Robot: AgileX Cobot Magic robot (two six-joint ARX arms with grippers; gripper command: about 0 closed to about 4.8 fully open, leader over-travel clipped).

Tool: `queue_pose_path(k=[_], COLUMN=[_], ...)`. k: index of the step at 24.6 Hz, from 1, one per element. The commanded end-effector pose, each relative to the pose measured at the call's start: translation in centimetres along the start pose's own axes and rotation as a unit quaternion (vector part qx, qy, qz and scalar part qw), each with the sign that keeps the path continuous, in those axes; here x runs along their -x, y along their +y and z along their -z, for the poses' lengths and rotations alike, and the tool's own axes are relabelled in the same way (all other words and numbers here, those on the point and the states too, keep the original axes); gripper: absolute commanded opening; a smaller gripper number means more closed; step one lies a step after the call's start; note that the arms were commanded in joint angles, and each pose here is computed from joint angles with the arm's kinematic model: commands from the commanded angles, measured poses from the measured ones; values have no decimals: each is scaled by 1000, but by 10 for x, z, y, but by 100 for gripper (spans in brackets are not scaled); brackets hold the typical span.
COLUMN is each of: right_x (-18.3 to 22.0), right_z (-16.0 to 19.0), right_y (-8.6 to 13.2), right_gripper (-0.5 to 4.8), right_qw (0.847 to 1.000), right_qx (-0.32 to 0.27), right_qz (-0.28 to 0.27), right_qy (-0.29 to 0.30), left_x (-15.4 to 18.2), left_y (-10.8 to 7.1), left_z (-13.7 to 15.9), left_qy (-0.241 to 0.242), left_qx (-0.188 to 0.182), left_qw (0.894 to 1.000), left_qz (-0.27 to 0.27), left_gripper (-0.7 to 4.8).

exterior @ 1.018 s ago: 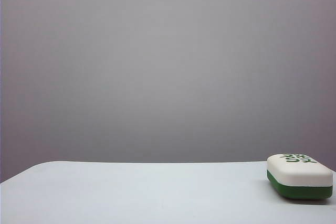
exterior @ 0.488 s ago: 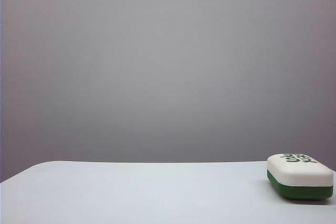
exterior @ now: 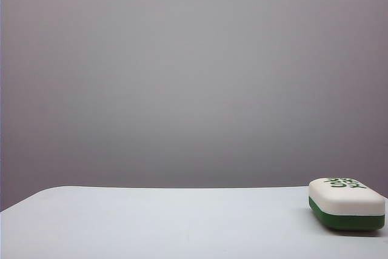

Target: Move the foam mahjong from the right side of the table to the left side of the table.

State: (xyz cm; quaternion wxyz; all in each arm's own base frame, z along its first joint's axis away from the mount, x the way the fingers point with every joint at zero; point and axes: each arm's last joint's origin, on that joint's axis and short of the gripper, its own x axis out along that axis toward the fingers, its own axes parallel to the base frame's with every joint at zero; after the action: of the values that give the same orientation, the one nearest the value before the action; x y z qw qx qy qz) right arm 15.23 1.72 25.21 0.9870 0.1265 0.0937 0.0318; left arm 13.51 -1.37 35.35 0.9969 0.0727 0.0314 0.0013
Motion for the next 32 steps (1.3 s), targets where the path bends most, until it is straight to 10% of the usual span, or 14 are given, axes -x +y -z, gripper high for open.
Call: queue_pose_path(k=[1,8,13,32], right_x=[-14,-56,-90,-198], right_z=[-13,-23,18,89], right_y=[-8,-69,-114,-110], right_gripper=[-5,-5,-5,-5], right_qw=[1000,991,980,939], right_qx=[12,-68,-135,-150], right_qz=[-15,-109,-72,-19], right_qy=[15,46,127,308], left_x=[-11,-46,-67,-76], left_y=[-4,-18,-27,-32], left_z=[-1,13,29,33], left_qy=[40,102,149,138], left_qx=[-25,-21,-9,-10], left_qw=[997,977,955,936], left_qz=[60,187,255,323], left_gripper=[-5,-5,-4,-5])
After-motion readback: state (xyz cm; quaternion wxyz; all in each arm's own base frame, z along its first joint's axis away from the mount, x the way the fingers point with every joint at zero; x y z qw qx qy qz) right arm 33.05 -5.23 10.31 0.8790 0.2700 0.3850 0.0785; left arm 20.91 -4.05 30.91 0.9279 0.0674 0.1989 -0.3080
